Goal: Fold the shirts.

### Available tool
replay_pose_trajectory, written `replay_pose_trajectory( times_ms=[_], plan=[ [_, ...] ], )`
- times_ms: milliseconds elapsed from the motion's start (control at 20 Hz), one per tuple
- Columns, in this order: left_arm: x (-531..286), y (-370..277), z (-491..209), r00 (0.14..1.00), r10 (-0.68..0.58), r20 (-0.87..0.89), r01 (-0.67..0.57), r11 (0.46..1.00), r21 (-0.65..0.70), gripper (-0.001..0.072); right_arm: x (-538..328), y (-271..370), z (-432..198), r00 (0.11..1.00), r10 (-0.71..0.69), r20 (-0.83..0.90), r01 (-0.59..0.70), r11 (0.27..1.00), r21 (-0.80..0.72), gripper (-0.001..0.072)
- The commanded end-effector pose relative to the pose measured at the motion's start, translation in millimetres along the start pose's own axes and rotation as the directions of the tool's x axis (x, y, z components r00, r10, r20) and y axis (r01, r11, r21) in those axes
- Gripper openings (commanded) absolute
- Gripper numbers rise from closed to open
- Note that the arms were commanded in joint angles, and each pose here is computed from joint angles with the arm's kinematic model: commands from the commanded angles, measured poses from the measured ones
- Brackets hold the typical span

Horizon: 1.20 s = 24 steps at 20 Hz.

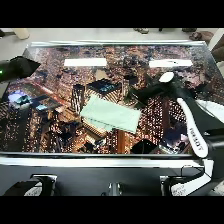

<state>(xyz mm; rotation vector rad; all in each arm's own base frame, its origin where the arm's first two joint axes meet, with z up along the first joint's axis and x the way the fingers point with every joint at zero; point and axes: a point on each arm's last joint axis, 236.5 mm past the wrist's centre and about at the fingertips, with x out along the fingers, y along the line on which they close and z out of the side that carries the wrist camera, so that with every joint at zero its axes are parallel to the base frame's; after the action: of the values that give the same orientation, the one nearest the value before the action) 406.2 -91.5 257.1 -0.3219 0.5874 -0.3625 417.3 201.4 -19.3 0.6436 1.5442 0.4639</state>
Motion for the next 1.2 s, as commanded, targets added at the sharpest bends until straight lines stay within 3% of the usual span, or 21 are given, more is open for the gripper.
replay_pose_trajectory(
  times_ms=[0, 150, 300, 350, 400, 450, 550, 700, 1000, 1150],
  plan=[
    [-1.7, 13.3, -11.4, 0.998, 0.047, -0.035, -0.047, 0.999, 0.007, 0.0026, -39.2, -124.9, -53.1, 0.914, -0.365, -0.175, 0.387, 0.915, 0.115, 0.0629],
    [0.6, 15.3, -15.8, 0.998, 0.049, -0.046, -0.05, 0.999, -0.021, 0.0025, 32.4, -87.3, -58.2, 0.984, -0.139, -0.111, 0.155, 0.977, 0.148, 0.068],
    [0.6, 15.2, -16.1, 0.998, 0.048, -0.047, -0.05, 0.998, -0.031, 0.0026, 67.2, -61.7, -38.7, 0.996, -0.081, 0.03, 0.076, 0.984, 0.16, 0.0667],
    [0.6, 15.3, -16.1, 0.998, 0.049, -0.047, -0.05, 0.998, -0.036, 0.0025, 70.5, -51.5, -35.2, 0.997, -0.055, 0.051, 0.046, 0.985, 0.165, 0.0549],
    [0.6, 15.3, -16.0, 0.998, 0.049, -0.046, -0.051, 0.998, -0.038, 0.0025, 68.6, -39.7, -30.2, 0.998, -0.014, 0.066, 0.002, 0.985, 0.173, 0.0214],
    [0.7, 15.5, -16.0, 0.998, 0.049, -0.046, -0.051, 0.998, -0.038, 0.0026, 58.9, -28.0, -20.9, 0.996, 0.031, 0.087, -0.046, 0.982, 0.183, 0.0037],
    [0.7, 15.5, -15.8, 0.998, 0.049, -0.046, -0.051, 0.998, -0.038, 0.0025, 5.0, 0.3, 7.8, 0.979, 0.137, 0.149, -0.149, 0.986, 0.07, 0.0025],
    [0.7, 15.6, -15.7, 0.998, 0.05, -0.045, -0.051, 0.998, -0.037, 0.0026, -132.9, -2.5, 51.6, 0.929, 0.16, 0.334, -0.177, 0.984, 0.02, 0.0025],
    [1.3, 16.1, -17.3, 0.998, 0.05, -0.049, -0.052, 0.998, -0.038, 0.0026, -370.7, -124.9, 41.1, 0.741, -0.066, 0.669, -0.113, 0.969, 0.22, 0.0026],
    [1.3, 16.0, -17.2, 0.998, 0.05, -0.049, -0.052, 0.998, -0.038, 0.0026, -425.5, -184.0, 7.8, 0.672, -0.151, 0.725, -0.19, 0.911, 0.365, 0.0027]
  ],
)
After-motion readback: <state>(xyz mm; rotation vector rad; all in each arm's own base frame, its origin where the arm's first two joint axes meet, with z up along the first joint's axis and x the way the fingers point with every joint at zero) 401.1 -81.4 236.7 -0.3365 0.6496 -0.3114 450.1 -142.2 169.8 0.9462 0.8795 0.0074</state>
